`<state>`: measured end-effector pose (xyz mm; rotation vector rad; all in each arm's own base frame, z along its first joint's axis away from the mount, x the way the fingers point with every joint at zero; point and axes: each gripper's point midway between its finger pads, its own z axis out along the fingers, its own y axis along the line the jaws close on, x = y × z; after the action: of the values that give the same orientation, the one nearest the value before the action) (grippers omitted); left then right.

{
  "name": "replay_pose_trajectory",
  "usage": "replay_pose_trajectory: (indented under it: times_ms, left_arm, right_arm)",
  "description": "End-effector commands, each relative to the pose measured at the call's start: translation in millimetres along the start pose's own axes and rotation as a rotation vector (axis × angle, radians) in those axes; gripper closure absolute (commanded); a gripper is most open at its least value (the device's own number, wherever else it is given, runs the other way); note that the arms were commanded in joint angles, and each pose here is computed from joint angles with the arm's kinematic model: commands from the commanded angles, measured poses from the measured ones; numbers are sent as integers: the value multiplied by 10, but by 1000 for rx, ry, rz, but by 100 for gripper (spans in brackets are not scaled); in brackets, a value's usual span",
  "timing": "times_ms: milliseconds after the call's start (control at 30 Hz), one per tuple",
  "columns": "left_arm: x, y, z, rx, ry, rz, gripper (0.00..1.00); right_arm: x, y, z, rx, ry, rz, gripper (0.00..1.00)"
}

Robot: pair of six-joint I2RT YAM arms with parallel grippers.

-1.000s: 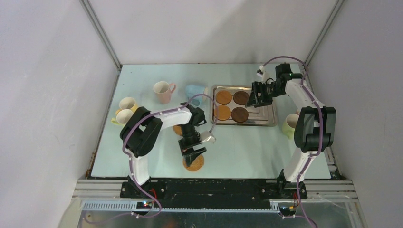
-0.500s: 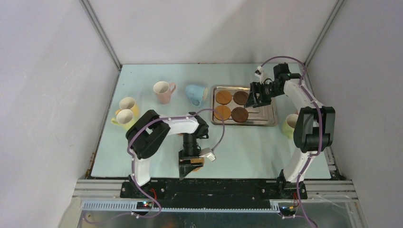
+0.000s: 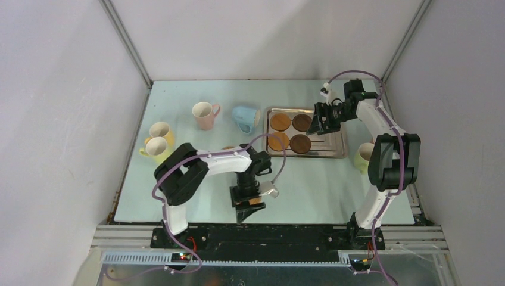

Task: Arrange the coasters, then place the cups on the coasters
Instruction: Move the coaster to the center of the board.

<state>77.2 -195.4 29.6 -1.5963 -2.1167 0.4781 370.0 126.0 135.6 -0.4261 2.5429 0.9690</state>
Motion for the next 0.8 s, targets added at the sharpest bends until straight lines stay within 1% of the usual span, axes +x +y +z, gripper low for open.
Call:
replay_pose_trajectory:
  times_ms: [0,200,267,333,433,500,600,633,667,700,733,767]
  left_arm:
    - [-1017,442,-426,-277,-405,114,2]
    - [-1369,323,-885,-321,-597,166,2]
    - [-1377,265,-1012,-319,-639,175,2]
    - [-1301,240,-1121,-288,-670,165,2]
    - [-1121,214,-1107,-198,-666,134,2]
    - [-972,158,-1037,-88,-660,100,2]
    - [-830,172,-878,21,-670,48,2]
    - [-871,129,-887,54,-707,68,2]
    - [-820,123,-796,79,-708,58,2]
    - [-871,105,-832,79,-751,91,2]
    - [-841,104,-761,90,-754,77,2]
    - [-894,98,-813,81,-794,108,2]
  right_arm:
    - [-17,52,-50,-12,-15,-10,26]
    - [-12,57,-42,-18,-13,-8,25]
    - [-11,80,-38,-33,-14,-8,25]
    - [4,119,-22,-56,-8,-6,25]
    - [56,205,60,-106,19,-4,25]
    - [121,289,158,-152,56,-5,25]
    - [293,450,364,-235,152,1,25]
    - [326,515,384,-264,173,12,25]
    - [381,541,457,-285,200,10,24]
    - [413,578,477,-303,216,18,24]
    - [462,597,534,-314,237,15,24]
    - [496,609,560,-318,253,16,24]
